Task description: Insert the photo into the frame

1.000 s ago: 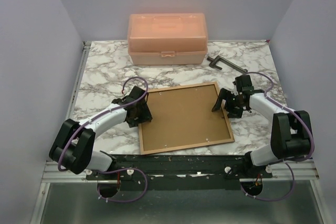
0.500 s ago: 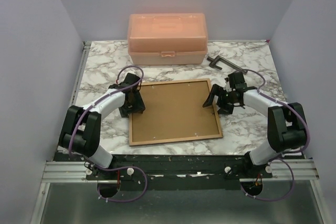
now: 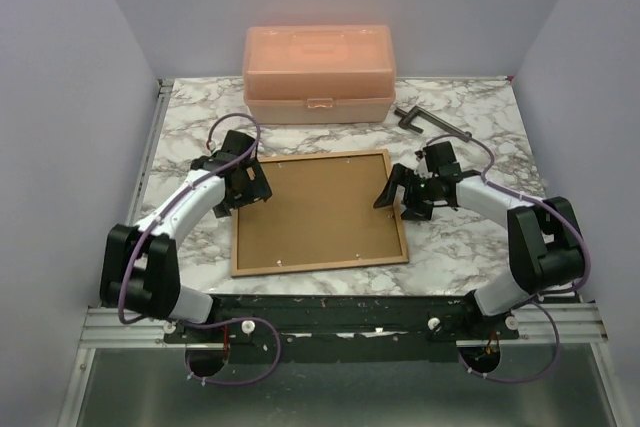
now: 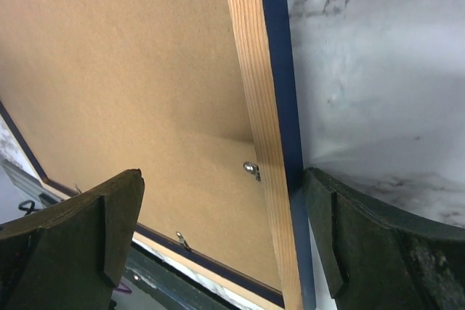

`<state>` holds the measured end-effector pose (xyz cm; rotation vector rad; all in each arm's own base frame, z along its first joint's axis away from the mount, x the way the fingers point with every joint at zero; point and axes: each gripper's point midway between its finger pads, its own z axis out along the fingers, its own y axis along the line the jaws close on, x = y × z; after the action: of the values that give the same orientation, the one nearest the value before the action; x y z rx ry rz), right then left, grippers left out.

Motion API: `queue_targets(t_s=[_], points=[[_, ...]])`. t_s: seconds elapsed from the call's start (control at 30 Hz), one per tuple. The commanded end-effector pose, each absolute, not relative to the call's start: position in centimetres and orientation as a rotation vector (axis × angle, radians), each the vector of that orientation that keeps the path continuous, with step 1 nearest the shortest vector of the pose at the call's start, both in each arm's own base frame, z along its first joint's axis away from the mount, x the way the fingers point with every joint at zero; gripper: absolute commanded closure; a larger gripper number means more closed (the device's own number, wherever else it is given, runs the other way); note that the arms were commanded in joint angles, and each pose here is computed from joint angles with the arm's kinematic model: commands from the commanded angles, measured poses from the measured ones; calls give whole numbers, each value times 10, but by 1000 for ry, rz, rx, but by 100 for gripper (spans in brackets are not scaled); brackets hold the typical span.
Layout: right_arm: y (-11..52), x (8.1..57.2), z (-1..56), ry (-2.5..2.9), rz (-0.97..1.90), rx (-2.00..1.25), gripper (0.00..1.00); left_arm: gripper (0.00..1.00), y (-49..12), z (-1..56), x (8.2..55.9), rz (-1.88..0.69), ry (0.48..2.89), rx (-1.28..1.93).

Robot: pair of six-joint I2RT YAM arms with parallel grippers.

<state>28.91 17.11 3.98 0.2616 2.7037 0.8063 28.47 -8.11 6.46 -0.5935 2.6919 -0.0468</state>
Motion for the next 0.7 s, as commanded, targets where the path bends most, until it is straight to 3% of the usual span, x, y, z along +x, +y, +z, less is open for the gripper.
queue_targets(t_s=[0.0,0.37,0.67], points=[[162,231,13,2894,756,273,0,4,-68,110,280,-24,2556,-592],[204,223,6,2933,750,174,0,1,-117,142,233,-377,2456,-341],[182,194,7,2975,625,194,0,1,-168,121,198,-541,2482,-152]])
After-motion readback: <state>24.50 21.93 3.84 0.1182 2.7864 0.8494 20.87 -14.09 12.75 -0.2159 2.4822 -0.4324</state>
